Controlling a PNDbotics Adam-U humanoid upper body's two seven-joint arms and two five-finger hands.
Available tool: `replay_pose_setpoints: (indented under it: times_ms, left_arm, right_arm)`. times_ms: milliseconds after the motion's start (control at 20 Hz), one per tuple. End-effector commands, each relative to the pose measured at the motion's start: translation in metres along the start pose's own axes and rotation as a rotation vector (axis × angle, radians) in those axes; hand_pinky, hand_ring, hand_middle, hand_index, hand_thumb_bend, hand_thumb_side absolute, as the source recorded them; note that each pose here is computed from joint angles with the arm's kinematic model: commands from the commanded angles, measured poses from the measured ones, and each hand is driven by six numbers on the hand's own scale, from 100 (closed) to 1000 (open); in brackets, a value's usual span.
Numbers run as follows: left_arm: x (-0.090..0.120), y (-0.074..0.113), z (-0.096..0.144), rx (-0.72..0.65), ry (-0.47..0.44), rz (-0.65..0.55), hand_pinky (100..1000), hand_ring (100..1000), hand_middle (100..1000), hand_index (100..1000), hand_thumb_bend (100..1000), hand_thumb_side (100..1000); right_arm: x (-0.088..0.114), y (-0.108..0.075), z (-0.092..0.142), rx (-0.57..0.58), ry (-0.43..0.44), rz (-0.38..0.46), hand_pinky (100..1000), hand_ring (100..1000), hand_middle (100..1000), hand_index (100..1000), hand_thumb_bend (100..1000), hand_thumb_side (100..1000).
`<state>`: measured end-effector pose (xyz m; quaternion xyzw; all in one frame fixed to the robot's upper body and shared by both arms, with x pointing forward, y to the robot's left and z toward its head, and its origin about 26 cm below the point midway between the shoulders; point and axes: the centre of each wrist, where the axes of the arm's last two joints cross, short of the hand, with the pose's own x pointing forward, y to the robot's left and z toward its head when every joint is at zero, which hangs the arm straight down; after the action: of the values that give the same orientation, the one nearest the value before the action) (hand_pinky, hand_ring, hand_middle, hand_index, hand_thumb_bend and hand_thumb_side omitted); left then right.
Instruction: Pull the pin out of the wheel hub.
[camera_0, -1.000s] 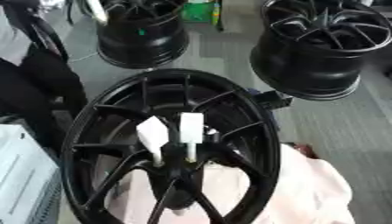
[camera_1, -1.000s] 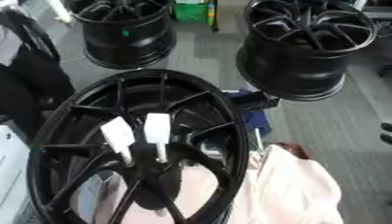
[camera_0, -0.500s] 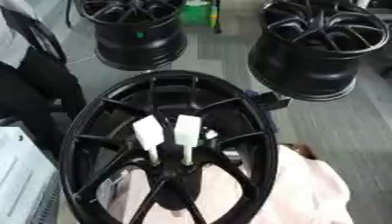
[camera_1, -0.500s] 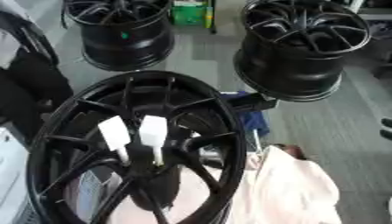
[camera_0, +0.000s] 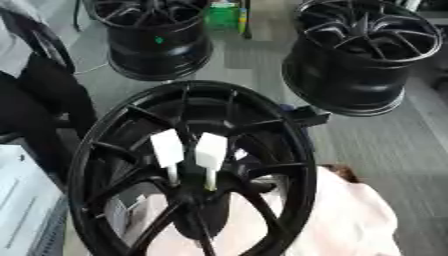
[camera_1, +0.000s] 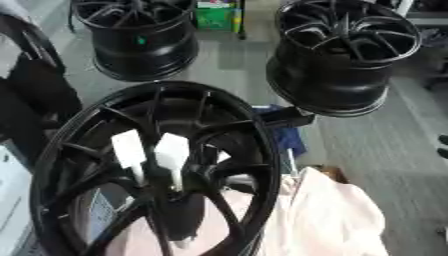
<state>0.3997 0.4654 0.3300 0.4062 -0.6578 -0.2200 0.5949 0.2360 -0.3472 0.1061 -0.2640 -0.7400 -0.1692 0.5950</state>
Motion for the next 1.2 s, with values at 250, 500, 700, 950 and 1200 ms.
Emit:
replay_pose_setpoints:
  times_ms: [250,500,700,950,1200]
  left_arm:
    - [0.009,0.007,-0.006,-0.006,-0.089,-0.109,876,876,807,944,358,553]
    - [0.001,0.010,-0.009,0.026,-0.120,-0.149,837,810,716,880,299,480]
    - [0.013,0.008,-0.010,0.092,-0.196,-0.118,816,771,656,839,219,420]
    - [0.043,0.002,-0.005,0.156,-0.367,-0.068,789,722,594,792,187,372]
    - [0.068,-0.018,0.003,0.093,-0.523,-0.072,780,716,591,785,191,345]
  right_arm:
    - [0.009,-0.003,-0.004,0.008,-0.042,0.018,718,722,748,769,100,779]
    - [0.009,-0.003,-0.004,0.006,-0.043,0.022,718,722,748,769,100,776]
    - [0.010,-0.004,-0.004,0.004,-0.047,0.025,718,722,748,769,100,774]
    - [0.010,-0.003,-0.005,0.007,-0.052,0.022,718,722,748,768,100,773]
    - [0.012,-0.004,-0.006,0.011,-0.062,0.031,719,722,748,769,100,767]
